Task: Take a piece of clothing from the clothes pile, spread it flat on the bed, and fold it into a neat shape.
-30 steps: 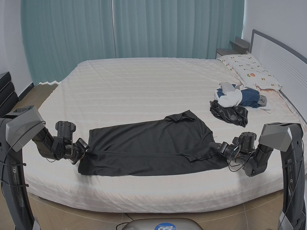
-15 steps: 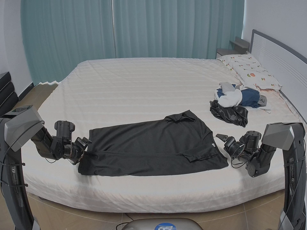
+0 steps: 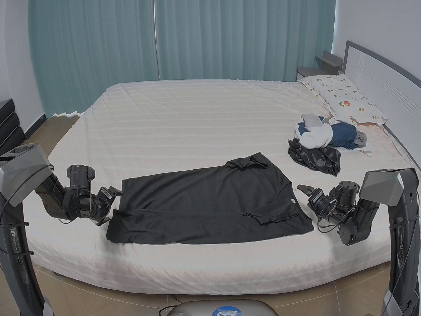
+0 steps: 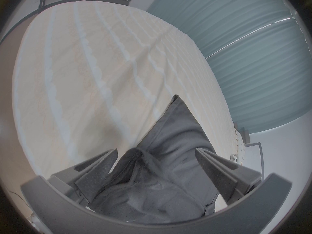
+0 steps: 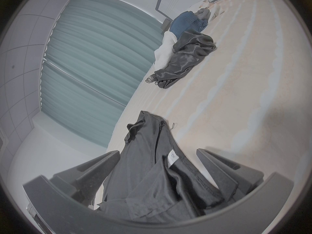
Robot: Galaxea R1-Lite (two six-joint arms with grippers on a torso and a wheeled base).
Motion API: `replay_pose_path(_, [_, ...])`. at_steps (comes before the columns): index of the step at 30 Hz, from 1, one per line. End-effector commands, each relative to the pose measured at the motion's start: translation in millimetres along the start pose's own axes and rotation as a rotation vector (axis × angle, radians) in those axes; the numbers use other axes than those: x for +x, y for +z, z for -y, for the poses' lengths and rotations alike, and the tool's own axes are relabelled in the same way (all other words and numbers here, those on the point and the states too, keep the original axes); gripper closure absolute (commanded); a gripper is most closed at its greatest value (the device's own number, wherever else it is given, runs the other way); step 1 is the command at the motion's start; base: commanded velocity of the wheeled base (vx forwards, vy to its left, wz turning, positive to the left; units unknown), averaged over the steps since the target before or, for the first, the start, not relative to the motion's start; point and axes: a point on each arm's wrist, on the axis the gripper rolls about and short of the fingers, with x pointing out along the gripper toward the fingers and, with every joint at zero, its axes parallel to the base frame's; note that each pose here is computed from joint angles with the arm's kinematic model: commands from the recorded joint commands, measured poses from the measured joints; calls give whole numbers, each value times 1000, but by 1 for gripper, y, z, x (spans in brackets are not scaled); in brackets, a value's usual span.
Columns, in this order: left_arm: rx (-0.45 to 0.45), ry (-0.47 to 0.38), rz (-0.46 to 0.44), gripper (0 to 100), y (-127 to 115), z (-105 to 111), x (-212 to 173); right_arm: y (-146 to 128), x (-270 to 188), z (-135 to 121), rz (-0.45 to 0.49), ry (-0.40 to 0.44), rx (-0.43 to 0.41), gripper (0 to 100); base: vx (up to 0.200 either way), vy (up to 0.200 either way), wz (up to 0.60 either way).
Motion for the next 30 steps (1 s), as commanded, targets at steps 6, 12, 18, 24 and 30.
replay_pose_path(6, [-6,-7,8,0,3,1,-5,-1,0,0,2,6,-2,0,200,0,0])
replay_pose_path(12, [0,7,-5,0,-3,-4,-12,-3,-2,1,-1,7,-4,0,67,0,0])
replay_pose_path(18, [1,14,-11,0,-5,-6,-12,-4,-2,1,-4,5,-3,0,0,0,0])
replay_pose_path(24, [2,12,-8,0,-4,-6,-11,-5,-1,1,-4,7,-4,0,0,0,0])
replay_pose_path(30, [5,-12,8,0,-3,-4,-12,-5,-1,1,-4,7,-4,0,0,0,0])
